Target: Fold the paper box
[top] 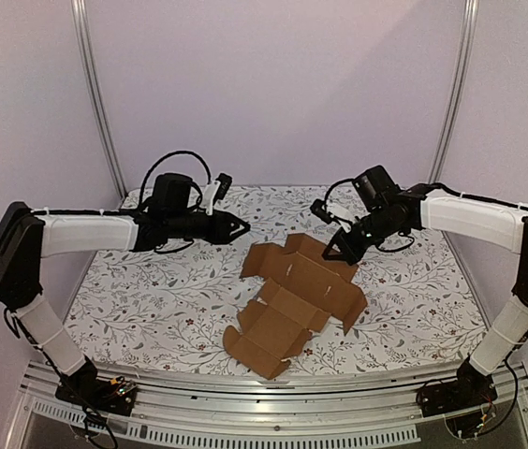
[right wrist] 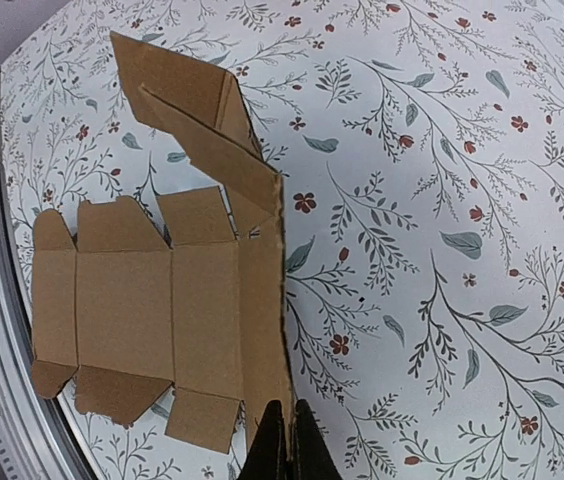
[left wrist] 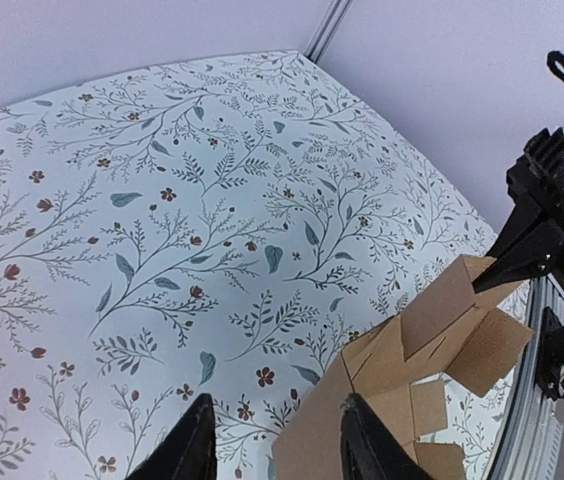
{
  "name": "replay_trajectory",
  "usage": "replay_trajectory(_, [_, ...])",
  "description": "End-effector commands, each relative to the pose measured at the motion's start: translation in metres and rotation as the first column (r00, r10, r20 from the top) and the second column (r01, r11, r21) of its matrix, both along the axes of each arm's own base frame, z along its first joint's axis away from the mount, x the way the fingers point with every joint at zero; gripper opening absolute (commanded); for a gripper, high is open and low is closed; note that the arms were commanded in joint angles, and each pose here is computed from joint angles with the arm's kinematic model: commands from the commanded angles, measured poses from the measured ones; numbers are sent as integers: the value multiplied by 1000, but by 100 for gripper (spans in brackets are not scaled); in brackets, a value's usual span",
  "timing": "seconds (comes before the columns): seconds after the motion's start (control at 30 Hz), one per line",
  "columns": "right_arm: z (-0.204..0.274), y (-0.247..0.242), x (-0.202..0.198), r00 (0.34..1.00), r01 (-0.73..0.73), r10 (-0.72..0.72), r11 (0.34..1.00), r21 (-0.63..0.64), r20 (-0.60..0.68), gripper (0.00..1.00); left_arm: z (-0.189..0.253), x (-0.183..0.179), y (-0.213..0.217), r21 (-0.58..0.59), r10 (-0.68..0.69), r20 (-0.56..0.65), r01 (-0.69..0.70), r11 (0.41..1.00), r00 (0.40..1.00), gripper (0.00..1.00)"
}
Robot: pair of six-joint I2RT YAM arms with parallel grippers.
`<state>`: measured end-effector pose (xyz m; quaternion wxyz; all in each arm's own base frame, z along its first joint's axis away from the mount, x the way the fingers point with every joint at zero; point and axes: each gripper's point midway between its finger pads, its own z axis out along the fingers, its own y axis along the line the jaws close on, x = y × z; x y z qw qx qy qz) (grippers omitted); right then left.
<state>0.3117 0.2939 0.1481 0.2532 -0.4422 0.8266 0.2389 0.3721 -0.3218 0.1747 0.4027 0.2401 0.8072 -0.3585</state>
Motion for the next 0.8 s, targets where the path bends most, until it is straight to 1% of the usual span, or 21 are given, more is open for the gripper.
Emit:
replay_trajectory(0.0, [1, -2, 9, 982, -3, 28, 991, -133, 185, 0, 20, -6, 12, 13, 58, -11, -58, 998, 998, 44])
replay_trajectory(0.13, [-4, 3, 10, 960, 5, 56, 976, -217, 274, 0, 46, -21, 4, -1, 33, -8, -33, 999, 999, 45])
replay_trajectory(0.27, [-7, 8, 12, 925, 37, 74, 958, -283, 373, 0, 55, -40, -12, 0, -23, -38, 23, 1000, 999, 45])
replay_trajectory(0.37, [-4, 14, 11, 891, 59, 88, 950, -306, 445, 0, 52, -48, -25, -29, -50, -96, 47, 998, 994, 44])
replay_trajectory(0.5, [2, 22, 7, 847, 79, 110, 941, -329, 519, 0, 35, -49, -44, -28, -64, -196, 59, 998, 979, 25])
replay_trajectory(0.7, [11, 29, -1, 820, 82, 109, 949, -304, 562, 0, 5, -37, -52, 6, -4, -286, 6, 1000, 958, 2])
replay_trajectory(0.77, [12, 29, -3, 816, 85, 108, 949, -302, 568, 0, -3, -37, -59, 7, -11, -318, 14, 1000, 948, 0])
